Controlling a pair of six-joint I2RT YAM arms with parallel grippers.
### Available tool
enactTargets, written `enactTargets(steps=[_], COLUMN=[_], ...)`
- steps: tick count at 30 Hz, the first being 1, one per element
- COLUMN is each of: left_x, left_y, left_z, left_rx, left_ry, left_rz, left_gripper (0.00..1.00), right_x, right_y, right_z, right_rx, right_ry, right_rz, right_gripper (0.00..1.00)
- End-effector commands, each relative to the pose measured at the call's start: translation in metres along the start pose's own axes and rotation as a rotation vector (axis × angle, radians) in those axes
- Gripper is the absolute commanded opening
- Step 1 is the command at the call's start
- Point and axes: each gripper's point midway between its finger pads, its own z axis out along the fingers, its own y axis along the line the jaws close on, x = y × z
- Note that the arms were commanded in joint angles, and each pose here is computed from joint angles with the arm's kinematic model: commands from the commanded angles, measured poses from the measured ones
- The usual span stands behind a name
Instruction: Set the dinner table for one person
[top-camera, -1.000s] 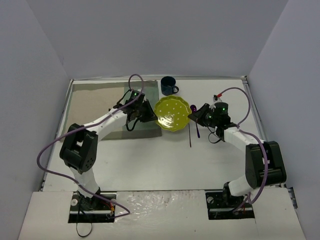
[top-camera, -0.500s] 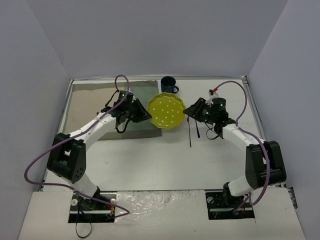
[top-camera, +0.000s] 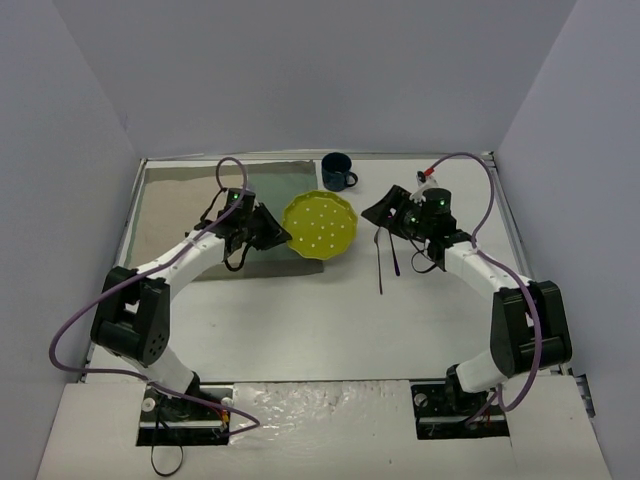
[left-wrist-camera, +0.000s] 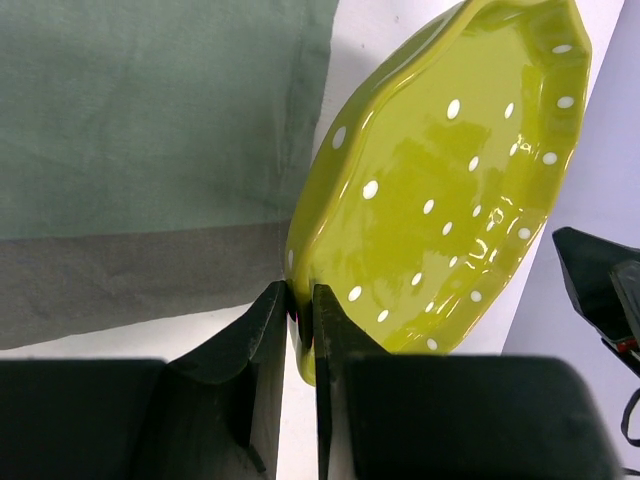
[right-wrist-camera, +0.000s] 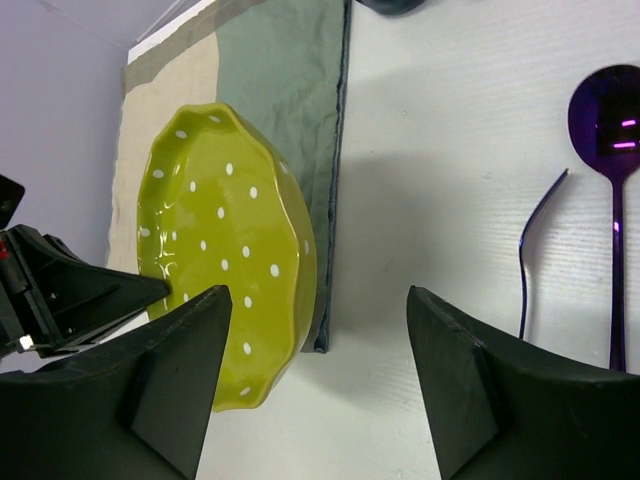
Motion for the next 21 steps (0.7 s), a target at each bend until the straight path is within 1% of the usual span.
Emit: enactTargets(steps=[1,6,13,15,21], left_x=[-0.055,-0.075,-0.121,-0.138,-0.169], left_y=[-0.066,-0.043,-0.004,0.013,0.049], left_z=[-0.044,-0.05,-0.073,-0.08,-0.085], left_rx=[0.27,0.25,0.204,0.182,0.146], left_ry=[-0.198,-0.252,-0.367,-0.405,-0.458], left_rz=[0.001,-0.045,-0.111,-0.135,-0.19], left_gripper=[0.0,0.0,0.0,0.0,0.0], right_x=[-0.035,-0.03,-0.024,-0.024,-0.024], right_y=[0.04,0.039,0.037,0.036,0.035], right_z=[-0.012,-0.018,-0.024,-0.025,-0.028], right_rx=[-0.087,-0.084,-0.084,-0.083,-0.081], right_ry=[-0.088,-0.08,-0.068,-0.068,-0.066], right_rz=[-0.107,-0.127,-0.137,-0.14,-0.144], right_gripper=[0.7,0.7,0.7,0.7,0.7])
